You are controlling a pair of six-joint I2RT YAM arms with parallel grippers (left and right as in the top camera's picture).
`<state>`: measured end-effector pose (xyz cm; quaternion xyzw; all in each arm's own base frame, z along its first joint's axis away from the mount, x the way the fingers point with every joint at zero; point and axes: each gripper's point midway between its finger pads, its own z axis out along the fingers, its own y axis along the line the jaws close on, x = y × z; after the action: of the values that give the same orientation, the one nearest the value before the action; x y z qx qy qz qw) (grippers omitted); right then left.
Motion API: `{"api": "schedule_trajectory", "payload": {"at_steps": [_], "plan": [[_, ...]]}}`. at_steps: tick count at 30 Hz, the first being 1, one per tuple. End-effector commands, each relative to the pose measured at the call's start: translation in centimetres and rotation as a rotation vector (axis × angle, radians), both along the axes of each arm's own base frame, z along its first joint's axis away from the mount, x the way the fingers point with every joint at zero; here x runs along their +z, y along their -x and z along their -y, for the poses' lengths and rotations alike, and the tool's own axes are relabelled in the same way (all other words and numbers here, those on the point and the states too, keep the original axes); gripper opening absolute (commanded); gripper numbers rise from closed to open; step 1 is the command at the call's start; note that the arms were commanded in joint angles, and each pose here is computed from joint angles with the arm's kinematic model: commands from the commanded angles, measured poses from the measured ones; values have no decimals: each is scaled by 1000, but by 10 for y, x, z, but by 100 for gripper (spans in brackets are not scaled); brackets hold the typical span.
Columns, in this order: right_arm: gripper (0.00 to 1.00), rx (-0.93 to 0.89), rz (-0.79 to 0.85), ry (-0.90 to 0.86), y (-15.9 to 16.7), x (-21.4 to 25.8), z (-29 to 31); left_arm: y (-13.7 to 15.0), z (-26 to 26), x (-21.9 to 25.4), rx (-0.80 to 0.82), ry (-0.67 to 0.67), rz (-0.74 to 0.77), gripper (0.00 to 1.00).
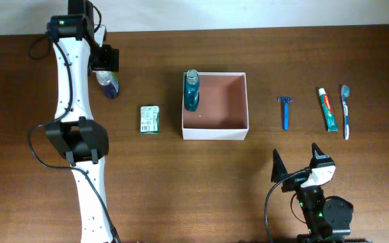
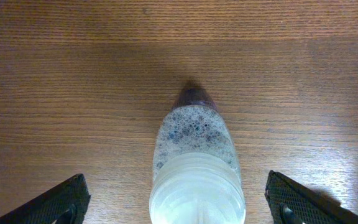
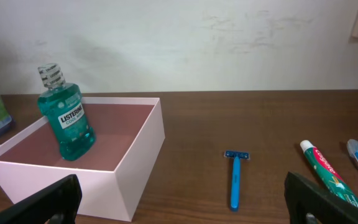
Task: Pack container
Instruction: 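Grasp the soap pump bottle top with the left gripper and lift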
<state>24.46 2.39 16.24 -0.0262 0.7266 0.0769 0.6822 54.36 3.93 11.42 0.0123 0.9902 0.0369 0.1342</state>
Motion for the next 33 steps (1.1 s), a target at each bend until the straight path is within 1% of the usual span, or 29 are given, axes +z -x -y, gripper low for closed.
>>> {"api": "schedule_trajectory", "payload": {"at_steps": [1, 4, 5, 6, 9, 12, 13, 14, 19, 21, 23, 25, 27, 29, 30, 33], "plan": [[99, 5, -2, 6, 0, -2, 0, 2, 0, -10, -10, 13, -26, 92], [99, 5, -2, 6, 0, -2, 0, 3, 0, -12, -10, 13, -32, 91], [99, 5, -2, 6, 0, -2, 0, 3, 0, -12, -10, 13, -32, 89], [99, 5, -2, 6, 0, -2, 0, 3, 0, -12, -10, 13, -32, 82], [99, 5, -2, 6, 0, -2, 0, 3, 0, -12, -10, 13, -32, 70], [99, 5, -2, 6, 0, -2, 0, 3, 0, -12, -11, 14, -33, 61], [99, 5, -2, 6, 0, -2, 0, 3, 0, -12, -11, 14, -33, 60], [99, 5, -2, 6, 0, -2, 0, 4, 1, -12, -13, 18, -36, 55], [99, 5, -2, 6, 0, -2, 0, 4, 4, -13, -17, 36, -39, 41], [99, 5, -2, 6, 0, -2, 0, 5, 5, -13, -17, 36, -42, 37], [99, 5, -2, 6, 0, -2, 0, 6, 5, -13, -17, 37, -48, 30], [98, 5, -2, 6, 0, -2, 0, 8, 5, -14, -17, 37, -53, 25], [99, 5, -2, 6, 0, -2, 0, 9, 5, -13, -17, 37, -56, 19], [99, 5, -2, 6, 0, -2, 0, 9, 5, -12, -17, 37, -57, 9], [99, 5, -2, 6, 0, -2, 0, 9, 5, -12, -16, 38, -56, 6], [99, 5, -2, 6, 0, -2, 0, 8, 5, -6, -9, 40, -41, 6]]}}
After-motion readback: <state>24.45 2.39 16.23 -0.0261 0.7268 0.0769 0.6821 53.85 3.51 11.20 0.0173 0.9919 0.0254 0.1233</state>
